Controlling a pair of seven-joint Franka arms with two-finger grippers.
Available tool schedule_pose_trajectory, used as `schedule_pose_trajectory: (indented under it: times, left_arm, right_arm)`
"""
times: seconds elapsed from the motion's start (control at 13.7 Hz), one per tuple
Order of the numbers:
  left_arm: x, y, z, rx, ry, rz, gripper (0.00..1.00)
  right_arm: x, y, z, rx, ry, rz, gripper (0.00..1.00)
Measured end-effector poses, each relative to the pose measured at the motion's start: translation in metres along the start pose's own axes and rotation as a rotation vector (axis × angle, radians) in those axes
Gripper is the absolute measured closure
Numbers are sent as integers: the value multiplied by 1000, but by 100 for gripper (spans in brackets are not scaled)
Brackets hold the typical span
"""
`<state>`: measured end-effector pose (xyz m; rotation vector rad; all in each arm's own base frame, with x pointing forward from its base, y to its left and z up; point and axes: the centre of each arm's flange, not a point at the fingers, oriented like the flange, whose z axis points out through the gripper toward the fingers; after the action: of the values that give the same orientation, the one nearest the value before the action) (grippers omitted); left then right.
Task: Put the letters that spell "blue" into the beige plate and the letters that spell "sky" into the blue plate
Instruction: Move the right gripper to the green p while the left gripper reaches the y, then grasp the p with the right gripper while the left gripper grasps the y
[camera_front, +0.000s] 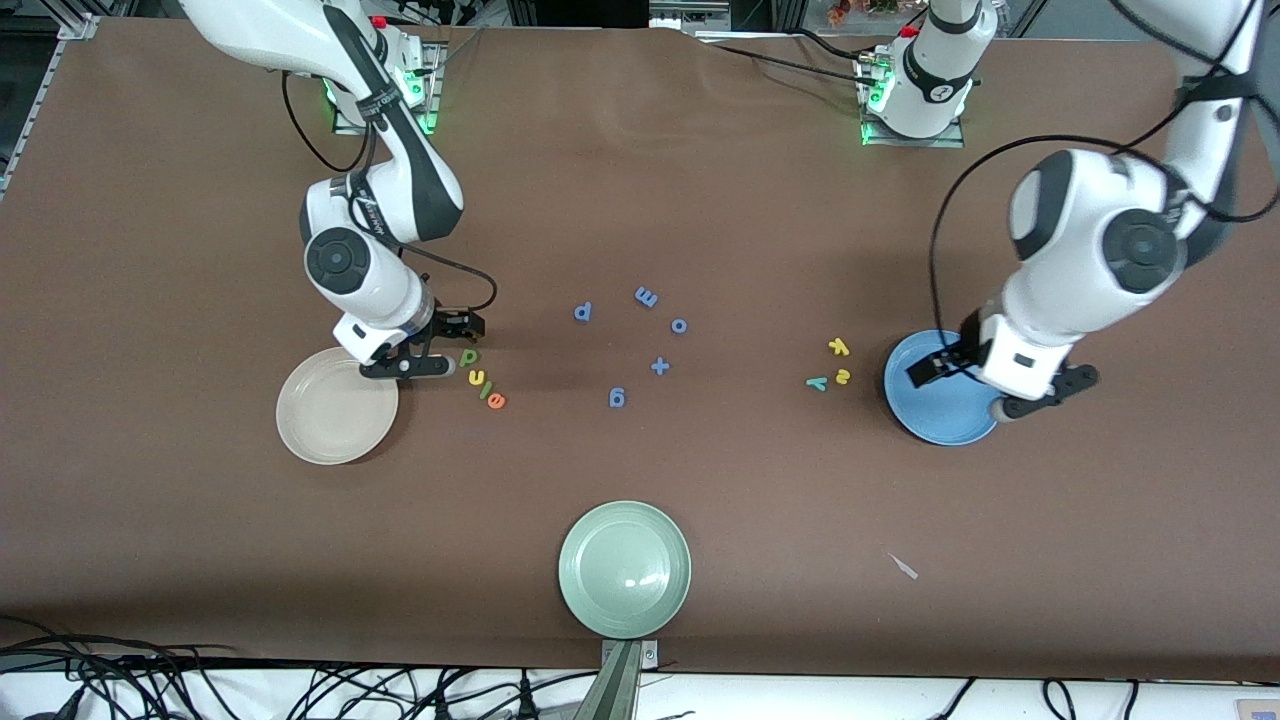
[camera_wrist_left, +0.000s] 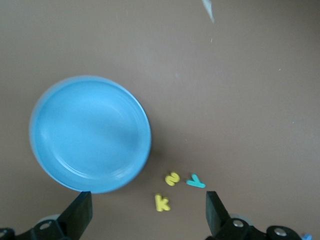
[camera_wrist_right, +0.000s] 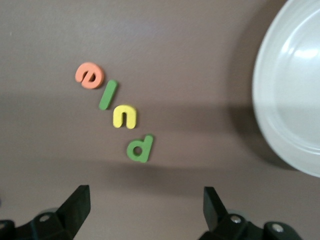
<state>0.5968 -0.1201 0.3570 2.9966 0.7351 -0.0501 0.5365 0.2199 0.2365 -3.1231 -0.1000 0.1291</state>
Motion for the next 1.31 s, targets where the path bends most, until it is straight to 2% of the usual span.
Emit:
schedule_pose_trajectory:
  times: [0.29, 0.36, 0.44, 0.51, 0.73, 0.95, 1.02, 1.17, 1.24, 1.31]
  left_arm:
    - [-34, 27, 57, 27, -36, -191, 0]
    - [-40, 34, 74, 29, -43, -238, 3]
    - [-44, 42, 90, 24, -45, -309, 3]
    - [-47, 48, 104, 10, -40, -392, 9]
    - [-52, 58, 140, -25, -37, -567, 10]
    - [-53, 57, 154, -16, -47, -635, 13]
    - [-53, 57, 155, -14, -49, -649, 19]
    - [-58, 60, 159, -6, -54, -679, 20]
    - [-62, 63, 163, 2, -52, -688, 21]
    - [-67, 66, 167, 16, -36, -690, 23]
  right_arm:
    - [-2, -2, 7, 4, 32, -46, 0]
    - [-1, -2, 10, 6, 45, -50, 0]
    - [0, -2, 17, 7, 57, -52, 0]
    - [1, -1, 23, 7, 64, -56, 0]
    - [2, -1, 39, 4, 67, -68, 0]
    - [4, 0, 42, 7, 84, -70, 0]
    - [5, 0, 45, 8, 94, -70, 1]
    - [6, 1, 54, 7, 100, -70, 6]
    - [6, 1, 58, 6, 98, -70, 11]
    - [6, 1, 59, 5, 98, -70, 12]
